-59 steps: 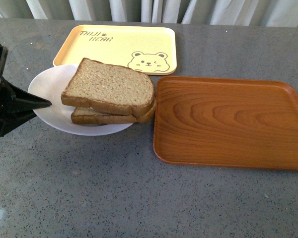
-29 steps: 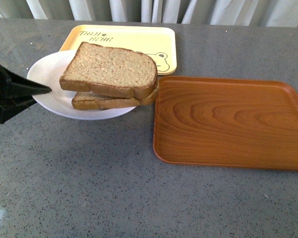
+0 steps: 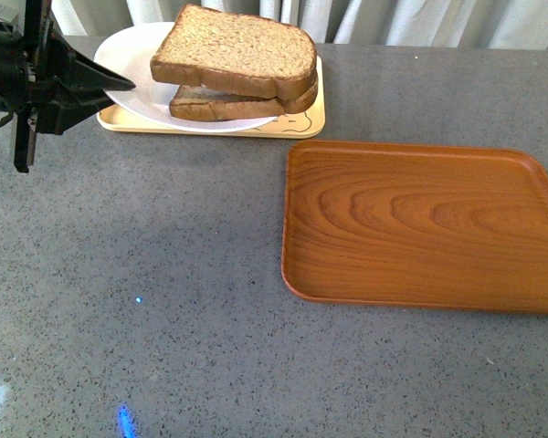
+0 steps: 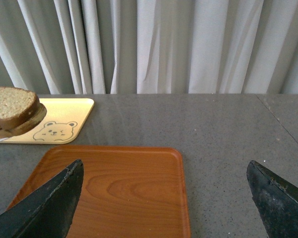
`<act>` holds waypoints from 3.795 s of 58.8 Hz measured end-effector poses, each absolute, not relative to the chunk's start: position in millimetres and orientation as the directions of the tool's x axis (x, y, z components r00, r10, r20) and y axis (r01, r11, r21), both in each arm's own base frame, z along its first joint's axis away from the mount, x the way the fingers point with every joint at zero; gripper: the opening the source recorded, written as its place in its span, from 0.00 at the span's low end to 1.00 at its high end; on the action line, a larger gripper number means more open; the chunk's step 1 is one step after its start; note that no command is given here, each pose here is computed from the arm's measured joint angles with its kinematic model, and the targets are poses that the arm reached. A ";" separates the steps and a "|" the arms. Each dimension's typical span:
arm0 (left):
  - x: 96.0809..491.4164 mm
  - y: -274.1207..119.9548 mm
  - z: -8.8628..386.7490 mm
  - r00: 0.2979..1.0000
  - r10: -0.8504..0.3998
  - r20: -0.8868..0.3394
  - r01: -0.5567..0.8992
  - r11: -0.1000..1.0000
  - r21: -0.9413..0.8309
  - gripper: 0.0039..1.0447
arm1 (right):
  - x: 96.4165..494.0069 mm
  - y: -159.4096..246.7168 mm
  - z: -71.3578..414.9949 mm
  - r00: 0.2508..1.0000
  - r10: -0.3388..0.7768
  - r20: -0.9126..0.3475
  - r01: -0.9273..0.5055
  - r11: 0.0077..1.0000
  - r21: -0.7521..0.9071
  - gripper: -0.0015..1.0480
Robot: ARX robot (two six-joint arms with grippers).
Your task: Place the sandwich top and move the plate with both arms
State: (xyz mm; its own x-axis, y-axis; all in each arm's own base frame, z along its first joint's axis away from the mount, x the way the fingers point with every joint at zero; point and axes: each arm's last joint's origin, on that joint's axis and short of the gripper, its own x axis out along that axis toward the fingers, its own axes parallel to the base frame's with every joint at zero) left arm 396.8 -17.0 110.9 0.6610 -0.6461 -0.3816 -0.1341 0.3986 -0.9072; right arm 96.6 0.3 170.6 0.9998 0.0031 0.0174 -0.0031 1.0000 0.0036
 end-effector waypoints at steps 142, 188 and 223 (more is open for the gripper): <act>530.9 6.6 76.2 0.650 -0.613 -0.449 -0.142 0.482 -0.864 0.92 | 96.6 0.3 170.6 1.000 0.003 0.017 -0.003 1.000 0.004 0.91; 415.0 46.5 158.6 0.999 -0.036 -0.018 0.027 0.928 -0.372 0.64 | 96.6 0.3 170.6 1.000 0.003 0.017 -0.003 1.000 0.004 0.91; 221.6 0.6 161.9 1.000 -0.003 -0.010 0.003 1.000 -0.013 0.01 | 96.6 0.4 170.6 1.000 0.004 0.017 -0.004 1.000 0.003 0.91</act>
State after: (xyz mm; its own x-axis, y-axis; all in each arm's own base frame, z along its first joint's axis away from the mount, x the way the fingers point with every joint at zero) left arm 221.6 0.6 161.9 0.9999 -0.0027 -0.0105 0.0025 0.9999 -0.0128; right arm 96.6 0.4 170.6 0.9998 0.0038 0.0174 -0.0039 1.0000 0.0032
